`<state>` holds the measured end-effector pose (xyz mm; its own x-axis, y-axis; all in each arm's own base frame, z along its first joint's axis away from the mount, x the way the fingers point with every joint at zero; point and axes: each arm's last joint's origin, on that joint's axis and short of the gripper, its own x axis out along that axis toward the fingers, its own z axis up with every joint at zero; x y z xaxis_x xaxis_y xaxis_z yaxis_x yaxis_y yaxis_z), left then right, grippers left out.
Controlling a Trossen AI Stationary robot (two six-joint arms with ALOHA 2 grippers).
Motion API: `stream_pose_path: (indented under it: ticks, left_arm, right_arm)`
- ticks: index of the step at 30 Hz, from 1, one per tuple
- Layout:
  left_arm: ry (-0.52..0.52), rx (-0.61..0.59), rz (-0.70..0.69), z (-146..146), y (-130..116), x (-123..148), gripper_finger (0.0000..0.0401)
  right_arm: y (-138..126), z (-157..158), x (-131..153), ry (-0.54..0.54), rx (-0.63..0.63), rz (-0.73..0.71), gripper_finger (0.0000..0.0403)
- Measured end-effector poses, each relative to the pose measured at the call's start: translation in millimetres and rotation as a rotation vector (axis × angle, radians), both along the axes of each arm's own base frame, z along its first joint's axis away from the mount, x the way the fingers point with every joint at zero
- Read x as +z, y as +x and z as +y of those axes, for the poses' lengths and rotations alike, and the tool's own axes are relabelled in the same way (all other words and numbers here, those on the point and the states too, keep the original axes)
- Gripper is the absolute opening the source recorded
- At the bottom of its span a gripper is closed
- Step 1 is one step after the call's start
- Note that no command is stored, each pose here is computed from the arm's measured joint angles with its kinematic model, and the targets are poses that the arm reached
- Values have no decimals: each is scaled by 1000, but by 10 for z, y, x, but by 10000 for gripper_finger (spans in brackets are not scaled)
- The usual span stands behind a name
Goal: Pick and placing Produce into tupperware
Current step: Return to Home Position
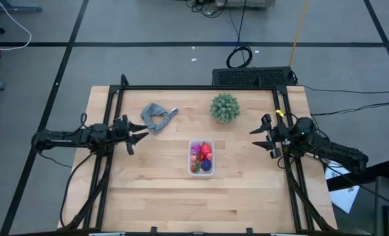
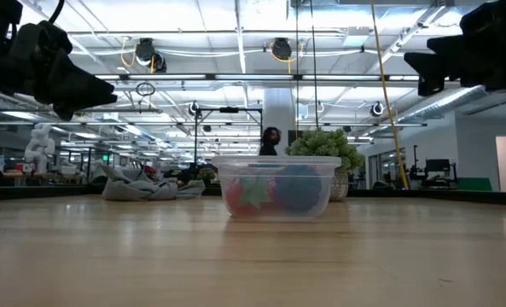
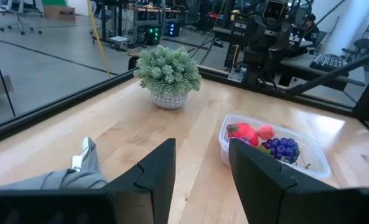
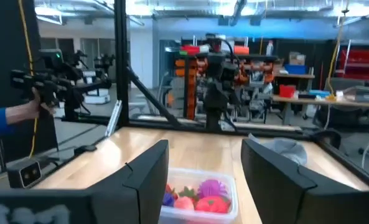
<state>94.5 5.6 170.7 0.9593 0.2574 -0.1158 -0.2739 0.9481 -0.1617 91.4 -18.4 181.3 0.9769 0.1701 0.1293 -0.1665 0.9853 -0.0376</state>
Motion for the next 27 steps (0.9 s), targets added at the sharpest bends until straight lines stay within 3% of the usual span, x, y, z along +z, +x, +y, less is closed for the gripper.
stream_pose_path:
  ticks: [3, 7, 10, 15, 27]
  left_arm:
    - [-22, 3, -6, 0, 0, 0, 152]
    - [-18, 2, -5, 0, 0, 0, 152]
    - [-19, 2, -5, 0, 0, 0, 152]
    - [-19, 2, -5, 0, 0, 0, 152]
    - [-18, 2, -5, 0, 0, -1, 152]
  right_arm:
    - [8, -19, -42, 6, -62, 38, 193]
    - [19, -88, -95, -2, -294, 88, 193]
    - [20, -113, -109, 19, -373, 103, 193]
    - [23, -120, -117, 127, -384, 109, 193]
    - [23, -120, -117, 129, -383, 109, 193]
